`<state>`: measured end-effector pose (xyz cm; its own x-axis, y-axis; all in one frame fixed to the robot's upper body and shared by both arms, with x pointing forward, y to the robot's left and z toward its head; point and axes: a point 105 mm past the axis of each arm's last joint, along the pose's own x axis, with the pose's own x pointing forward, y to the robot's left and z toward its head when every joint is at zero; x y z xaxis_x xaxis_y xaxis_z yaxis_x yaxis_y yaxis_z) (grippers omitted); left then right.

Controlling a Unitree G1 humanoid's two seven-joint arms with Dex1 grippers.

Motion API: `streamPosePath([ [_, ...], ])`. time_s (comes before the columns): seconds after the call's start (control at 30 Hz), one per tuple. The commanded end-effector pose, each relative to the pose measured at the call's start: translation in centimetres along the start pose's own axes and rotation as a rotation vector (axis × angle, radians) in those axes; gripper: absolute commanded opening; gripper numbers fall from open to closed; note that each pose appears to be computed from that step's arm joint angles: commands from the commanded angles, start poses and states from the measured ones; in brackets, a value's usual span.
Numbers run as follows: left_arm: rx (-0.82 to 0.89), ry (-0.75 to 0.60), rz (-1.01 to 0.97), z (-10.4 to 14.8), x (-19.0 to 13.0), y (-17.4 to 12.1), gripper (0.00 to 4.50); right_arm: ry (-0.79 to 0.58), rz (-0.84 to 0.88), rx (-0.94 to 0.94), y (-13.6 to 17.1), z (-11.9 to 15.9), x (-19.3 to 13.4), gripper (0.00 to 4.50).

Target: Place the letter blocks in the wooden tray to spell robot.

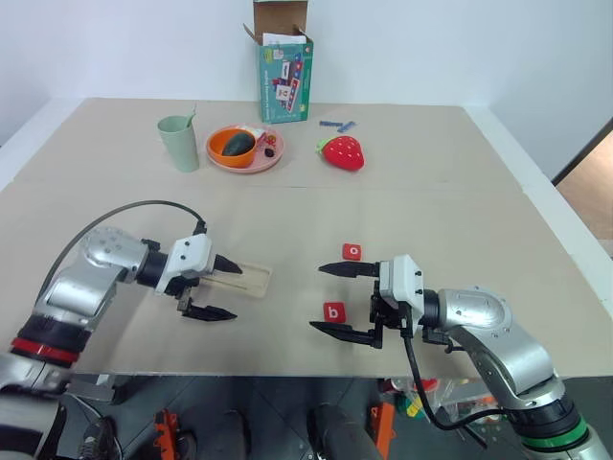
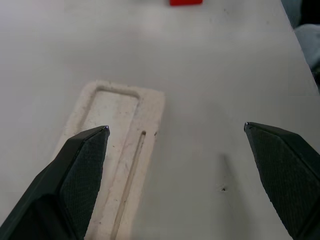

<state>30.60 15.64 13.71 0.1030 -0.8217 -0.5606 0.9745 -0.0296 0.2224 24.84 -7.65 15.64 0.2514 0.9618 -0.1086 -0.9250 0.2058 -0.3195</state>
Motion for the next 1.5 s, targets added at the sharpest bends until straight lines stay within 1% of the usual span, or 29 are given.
streamPosePath([
  [0.03,0.022,0.050,-0.027,-0.7,0.0,0.4,4.50,-0.014,-0.025,-0.023,0.0,0.0,0.1,4.48],
  [0.2,0.029,0.076,-0.090,-0.8,0.7,0.6,4.50,-0.016,-0.052,-0.016,0.0,-0.4,0.1,4.48],
  [0.37,0.050,0.115,-0.119,-1.5,1.2,1.0,4.50,-0.004,-0.064,-0.025,0.0,-0.9,-0.1,4.48],
  [0.47,0.050,0.125,-0.124,-1.8,1.2,1.1,3.70,-0.002,-0.066,-0.026,0.0,-1.0,-0.1,4.50],
  [0.57,0.045,0.140,-0.121,-2.1,1.3,1.3,2.66,0.000,-0.066,-0.024,0.1,-1.1,-0.2,4.50],
  [0.6,0.043,0.145,-0.121,-2.2,1.3,1.4,2.25,0.000,-0.066,-0.023,0.1,-1.1,-0.2,4.50],
  [0.7,0.039,0.161,-0.123,-2.4,1.4,1.5,1.39,0.003,-0.065,-0.023,0.0,-1.2,-0.2,4.50],
  [0.77,0.038,0.173,-0.121,-2.6,1.5,1.6,0.60,0.004,-0.063,-0.025,0.0,-1.2,-0.2,4.50],
  [0.8,0.038,0.176,-0.121,-2.6,1.5,1.7,0.50,0.005,-0.062,-0.025,0.0,-1.2,-0.2,4.50],
  [1.03,0.061,0.208,-0.087,-1.9,2.4,2.9,0.50,0.007,-0.061,-0.027,0.0,-1.4,-0.2,4.50],
  [1.27,0.089,0.202,0.026,1.3,4.1,5.4,0.50,0.005,-0.062,-0.045,-0.2,-1.4,0.0,4.50],
  [1.33,0.112,0.220,0.004,2.1,5.3,5.2,0.50,0.004,-0.062,-0.048,-0.2,-1.4,0.1,4.50],
  [1.5,0.118,0.253,-0.007,2.9,7.2,5.0,0.50,0.000,-0.058,-0.048,-0.2,-1.5,0.3,4.50],
])
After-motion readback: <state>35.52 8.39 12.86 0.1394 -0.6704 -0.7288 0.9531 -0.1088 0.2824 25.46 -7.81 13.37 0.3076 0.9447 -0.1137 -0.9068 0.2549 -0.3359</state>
